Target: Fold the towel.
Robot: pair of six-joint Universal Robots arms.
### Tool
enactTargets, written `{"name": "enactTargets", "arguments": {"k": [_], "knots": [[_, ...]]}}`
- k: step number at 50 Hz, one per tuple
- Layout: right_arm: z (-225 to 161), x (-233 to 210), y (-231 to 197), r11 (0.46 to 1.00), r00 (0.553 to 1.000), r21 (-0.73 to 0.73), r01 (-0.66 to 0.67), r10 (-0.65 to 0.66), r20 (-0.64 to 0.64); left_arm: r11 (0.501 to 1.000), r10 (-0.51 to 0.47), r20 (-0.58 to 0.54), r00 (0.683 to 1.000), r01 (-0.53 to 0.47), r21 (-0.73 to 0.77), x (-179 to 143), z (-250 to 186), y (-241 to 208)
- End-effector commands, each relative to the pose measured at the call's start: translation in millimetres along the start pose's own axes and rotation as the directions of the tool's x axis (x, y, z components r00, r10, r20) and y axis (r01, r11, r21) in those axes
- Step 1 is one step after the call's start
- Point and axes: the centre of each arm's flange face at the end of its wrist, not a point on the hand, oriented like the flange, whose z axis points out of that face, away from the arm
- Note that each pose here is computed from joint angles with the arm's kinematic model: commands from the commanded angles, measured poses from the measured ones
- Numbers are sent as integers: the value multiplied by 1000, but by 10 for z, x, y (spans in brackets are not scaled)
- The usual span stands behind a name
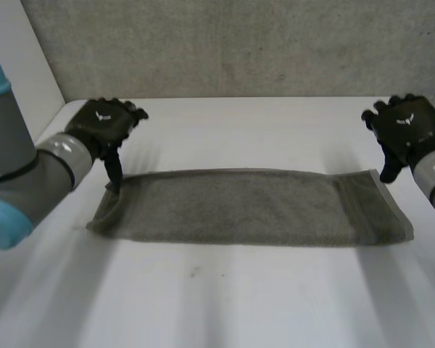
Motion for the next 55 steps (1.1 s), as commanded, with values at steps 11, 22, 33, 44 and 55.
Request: {"name": "enactTargets", "arguments": {"k": [11, 22, 33, 44, 55], "knots": [[17, -214, 712, 987, 983, -152, -62, 86, 164, 995, -95, -8, 995, 95, -32, 108, 569, 837], [140, -99, 967, 980, 982, -183, -77, 106, 158, 994, -99, 40, 994, 101, -38, -34, 980, 1095], [130, -72, 1024, 982, 983, -189, -30, 64, 174, 999, -52, 81, 995, 51, 13, -200, 1246, 1070], [109, -129, 1069, 980, 980, -198, 11, 30, 199, 998, -59, 92, 994, 56, 27, -324, 1057, 818], [124, -167, 1153, 975, 976, -219, 36, 13, 217, 998, -51, 63, 997, 49, 43, -193, 893, 653]]}}
